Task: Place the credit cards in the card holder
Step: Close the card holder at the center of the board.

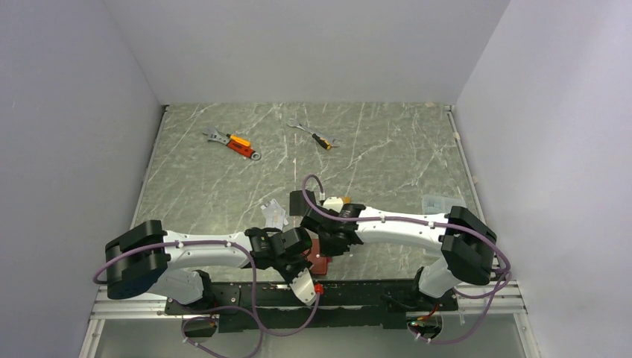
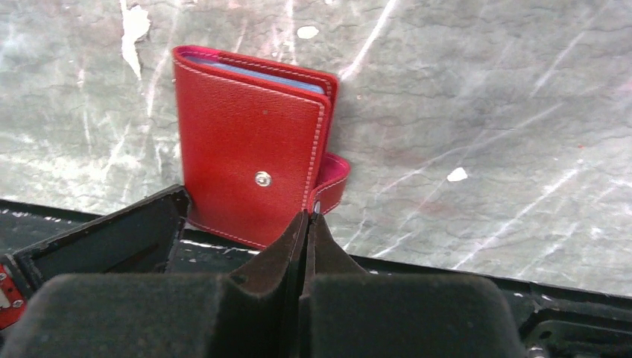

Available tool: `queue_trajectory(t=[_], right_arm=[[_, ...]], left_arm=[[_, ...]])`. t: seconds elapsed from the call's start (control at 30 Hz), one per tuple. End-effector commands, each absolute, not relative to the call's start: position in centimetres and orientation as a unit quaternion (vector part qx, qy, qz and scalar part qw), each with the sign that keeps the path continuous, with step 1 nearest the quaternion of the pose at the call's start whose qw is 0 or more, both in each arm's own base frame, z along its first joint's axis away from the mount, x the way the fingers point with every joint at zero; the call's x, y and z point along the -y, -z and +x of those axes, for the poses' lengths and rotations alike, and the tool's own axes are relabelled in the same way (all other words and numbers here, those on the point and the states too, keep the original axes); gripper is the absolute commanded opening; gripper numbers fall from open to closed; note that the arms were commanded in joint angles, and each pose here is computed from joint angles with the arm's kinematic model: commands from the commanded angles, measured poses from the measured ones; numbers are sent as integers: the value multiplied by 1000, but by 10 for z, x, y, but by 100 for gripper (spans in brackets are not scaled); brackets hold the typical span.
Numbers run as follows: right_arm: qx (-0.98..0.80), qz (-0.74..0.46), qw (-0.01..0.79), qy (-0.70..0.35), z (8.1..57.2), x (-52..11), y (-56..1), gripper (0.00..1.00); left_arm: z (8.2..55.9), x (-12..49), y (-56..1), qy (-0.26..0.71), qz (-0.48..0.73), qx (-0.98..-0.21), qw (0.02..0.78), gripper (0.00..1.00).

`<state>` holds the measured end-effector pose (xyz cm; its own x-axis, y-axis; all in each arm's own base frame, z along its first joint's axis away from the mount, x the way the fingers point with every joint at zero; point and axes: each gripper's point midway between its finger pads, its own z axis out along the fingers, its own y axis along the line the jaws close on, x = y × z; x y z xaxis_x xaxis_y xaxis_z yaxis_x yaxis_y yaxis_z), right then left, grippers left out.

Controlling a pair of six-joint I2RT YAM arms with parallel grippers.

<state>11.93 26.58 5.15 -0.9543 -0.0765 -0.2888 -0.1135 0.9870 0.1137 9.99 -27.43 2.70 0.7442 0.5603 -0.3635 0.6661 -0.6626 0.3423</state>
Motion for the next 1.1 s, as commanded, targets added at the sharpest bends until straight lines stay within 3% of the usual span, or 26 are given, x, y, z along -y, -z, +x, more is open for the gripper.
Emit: queue_trajectory(t=[0.0, 0.47, 1.07], right_arm=[[-982, -63, 138, -116, 111, -285, -57, 0], [-979, -78, 115, -150, 102, -302, -42, 0], [-978, -28, 158, -132, 120, -290, -34, 0]], left_arm=[[106, 287, -33, 115, 899, -337, 255, 0], [106, 284, -32, 114, 900, -338, 250, 0], [104, 281, -32, 114, 902, -337, 246, 0]])
